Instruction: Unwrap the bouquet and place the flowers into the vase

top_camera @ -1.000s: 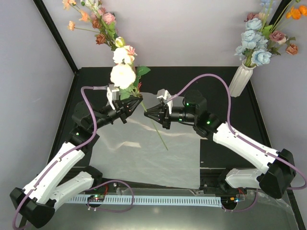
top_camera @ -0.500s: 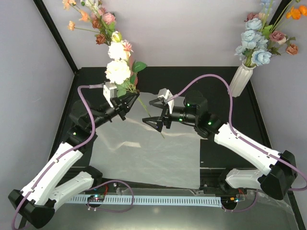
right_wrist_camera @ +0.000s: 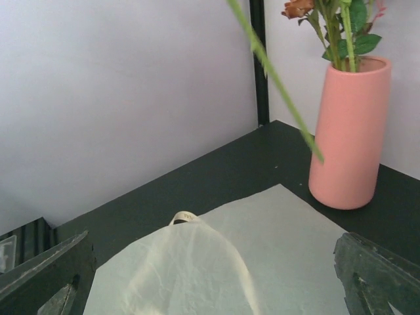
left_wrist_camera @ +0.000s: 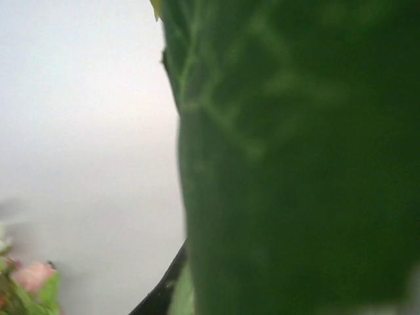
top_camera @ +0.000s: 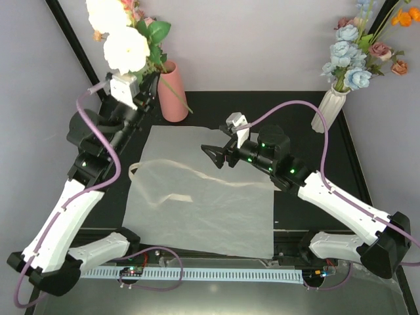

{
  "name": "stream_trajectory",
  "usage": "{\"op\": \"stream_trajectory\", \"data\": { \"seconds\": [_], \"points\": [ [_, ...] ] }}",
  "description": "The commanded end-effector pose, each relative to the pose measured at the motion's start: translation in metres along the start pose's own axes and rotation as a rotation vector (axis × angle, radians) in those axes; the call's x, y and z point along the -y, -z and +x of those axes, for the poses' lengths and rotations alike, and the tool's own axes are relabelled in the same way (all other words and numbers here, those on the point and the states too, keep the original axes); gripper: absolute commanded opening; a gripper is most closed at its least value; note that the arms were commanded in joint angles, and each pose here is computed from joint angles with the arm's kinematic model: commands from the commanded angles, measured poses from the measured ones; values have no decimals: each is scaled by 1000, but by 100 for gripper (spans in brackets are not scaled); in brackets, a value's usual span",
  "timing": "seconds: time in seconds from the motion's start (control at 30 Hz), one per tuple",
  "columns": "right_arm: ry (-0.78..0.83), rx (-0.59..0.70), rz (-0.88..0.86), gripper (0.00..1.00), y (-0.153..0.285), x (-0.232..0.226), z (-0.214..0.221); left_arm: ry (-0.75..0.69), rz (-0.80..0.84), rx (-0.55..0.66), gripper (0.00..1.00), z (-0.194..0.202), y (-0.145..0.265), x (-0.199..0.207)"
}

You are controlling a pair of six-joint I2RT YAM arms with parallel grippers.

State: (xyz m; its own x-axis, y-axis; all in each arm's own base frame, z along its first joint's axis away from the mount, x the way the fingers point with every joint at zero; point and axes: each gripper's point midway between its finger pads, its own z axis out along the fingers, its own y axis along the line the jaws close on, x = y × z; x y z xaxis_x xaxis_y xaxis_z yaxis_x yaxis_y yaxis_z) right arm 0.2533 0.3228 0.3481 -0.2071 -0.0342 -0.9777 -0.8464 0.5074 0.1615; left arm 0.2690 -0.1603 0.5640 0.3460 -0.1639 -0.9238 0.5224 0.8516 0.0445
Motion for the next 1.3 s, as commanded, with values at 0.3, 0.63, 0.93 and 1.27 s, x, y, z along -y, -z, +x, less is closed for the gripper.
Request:
{"op": "stream_trajectory", "data": {
  "seconds": [0.3,0.63,0.93,1.27],
  "points": [
    [-4,1,93,100,4,15,3,-292,-268,103,2,-58,-87,-68],
    [-5,10,101,100,8,15,-1,-265,-311,67,2,-24,-145,-130],
    [-6,6,119,100,9,18,0,-107,-301,-6,2,30,-165,-167],
    [-6,4,128,100,9,20,0,-61,-295,-84,2,79,-179,-176]
  ]
}}
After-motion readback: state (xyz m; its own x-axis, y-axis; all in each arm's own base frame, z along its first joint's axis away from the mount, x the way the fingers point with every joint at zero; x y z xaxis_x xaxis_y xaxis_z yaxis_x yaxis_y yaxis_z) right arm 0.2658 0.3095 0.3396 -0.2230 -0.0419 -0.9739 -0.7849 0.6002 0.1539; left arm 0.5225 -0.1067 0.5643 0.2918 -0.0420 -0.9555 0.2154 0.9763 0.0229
